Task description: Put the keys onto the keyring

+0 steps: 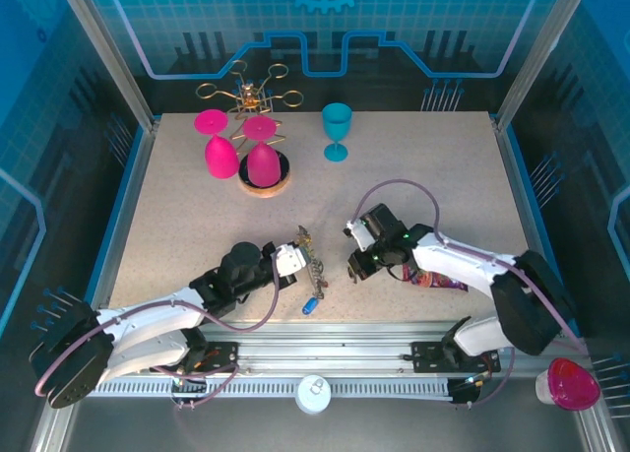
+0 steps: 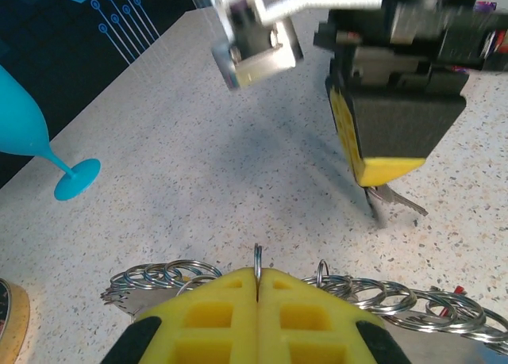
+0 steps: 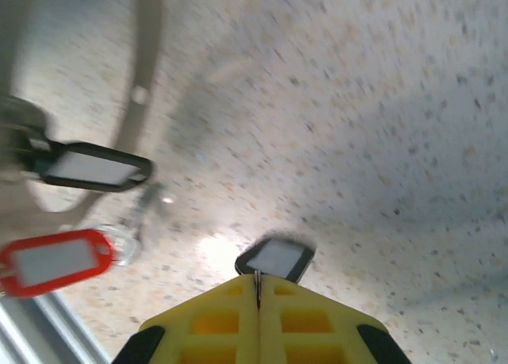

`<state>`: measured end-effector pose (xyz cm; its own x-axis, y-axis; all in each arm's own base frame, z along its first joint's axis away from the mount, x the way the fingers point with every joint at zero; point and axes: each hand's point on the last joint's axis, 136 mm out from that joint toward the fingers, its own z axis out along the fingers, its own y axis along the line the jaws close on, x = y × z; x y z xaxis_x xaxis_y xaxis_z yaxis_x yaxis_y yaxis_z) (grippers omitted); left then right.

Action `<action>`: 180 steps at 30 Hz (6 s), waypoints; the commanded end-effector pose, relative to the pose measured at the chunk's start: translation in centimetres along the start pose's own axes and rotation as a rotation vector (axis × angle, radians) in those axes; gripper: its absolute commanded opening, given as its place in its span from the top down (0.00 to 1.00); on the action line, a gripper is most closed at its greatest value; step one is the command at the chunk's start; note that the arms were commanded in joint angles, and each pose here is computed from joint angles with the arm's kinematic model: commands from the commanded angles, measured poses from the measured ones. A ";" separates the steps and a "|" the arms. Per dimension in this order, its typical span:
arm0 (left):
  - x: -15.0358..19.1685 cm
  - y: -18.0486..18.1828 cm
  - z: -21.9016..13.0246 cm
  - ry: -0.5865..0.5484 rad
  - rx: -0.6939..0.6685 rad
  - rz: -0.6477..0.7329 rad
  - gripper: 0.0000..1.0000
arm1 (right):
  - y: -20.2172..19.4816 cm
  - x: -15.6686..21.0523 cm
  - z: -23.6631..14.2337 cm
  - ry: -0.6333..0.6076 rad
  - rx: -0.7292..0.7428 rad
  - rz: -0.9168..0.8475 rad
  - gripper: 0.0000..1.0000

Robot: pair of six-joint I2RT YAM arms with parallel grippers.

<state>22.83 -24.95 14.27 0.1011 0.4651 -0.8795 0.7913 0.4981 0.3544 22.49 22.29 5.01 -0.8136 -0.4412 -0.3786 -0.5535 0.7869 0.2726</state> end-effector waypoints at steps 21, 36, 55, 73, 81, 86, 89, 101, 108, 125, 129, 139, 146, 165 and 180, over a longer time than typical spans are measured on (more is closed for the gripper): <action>-1.1 0.4 0.0 -0.033 -0.019 0.017 1.00 | -1.1 -1.2 3.0 0.074 0.041 0.058 0.81; -1.0 0.4 0.0 -0.030 -0.018 0.017 1.00 | -1.3 -1.3 3.0 0.072 0.045 0.065 0.87; -1.5 0.0 -0.1 -0.068 0.003 0.024 1.00 | 4.7 -3.5 -3.3 -0.201 -0.228 -0.156 1.00; -1.8 -0.8 -0.1 -0.099 0.035 0.061 1.00 | 9.5 -6.2 -7.1 -0.307 -0.549 -0.229 1.00; -1.3 -1.1 -0.1 -0.092 0.040 0.049 1.00 | 9.8 -7.4 -5.8 -0.304 -0.604 -0.179 1.00; -1.3 -1.1 -0.1 -0.095 0.040 0.044 1.00 | 9.8 -7.6 -5.1 -0.294 -0.619 -0.159 1.00; -1.3 -1.2 -0.1 -0.094 0.043 0.044 1.00 | 9.6 -7.7 -4.9 -0.296 -0.613 -0.148 1.00; -1.5 -1.6 -0.1 -0.101 0.068 0.048 1.00 | 8.3 -8.8 -4.7 -0.319 -0.593 -0.083 1.00; -1.7 -1.7 -0.1 -0.111 0.076 0.051 1.00 | 8.0 -9.0 -3.9 -0.307 -0.587 -0.059 1.00; -1.6 -1.4 -0.1 -0.114 0.053 0.044 1.00 | 5.9 -8.0 -3.2 -0.284 -0.462 -0.031 1.00; -1.8 -1.3 0.0 -0.122 0.051 0.025 1.00 | 1.3 -3.6 -0.6 -0.095 -0.166 -0.027 1.00; -1.7 -1.3 0.0 -0.120 0.070 -0.056 1.00 | -0.3 -1.4 1.9 -0.042 -0.074 0.017 0.77; -2.1 -1.2 -0.3 -0.156 0.106 -0.113 1.00 | 3.5 -5.5 -3.4 -0.339 -0.205 -0.251 0.55; -4.8 -2.0 -1.5 -0.304 0.230 -0.155 1.00 | 11.4 -7.1 -7.4 -0.676 -0.540 -0.760 0.65; -3.6 -0.7 -0.9 -0.202 0.165 -0.177 0.88 | 11.3 -6.6 -7.6 -0.592 -0.501 -0.789 1.00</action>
<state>20.67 -26.55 16.77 0.0641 0.1999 -0.9777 0.9077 0.3954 0.1403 20.29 30.82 15.93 -0.1095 -0.3246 -0.9395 -0.9937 0.0591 0.0954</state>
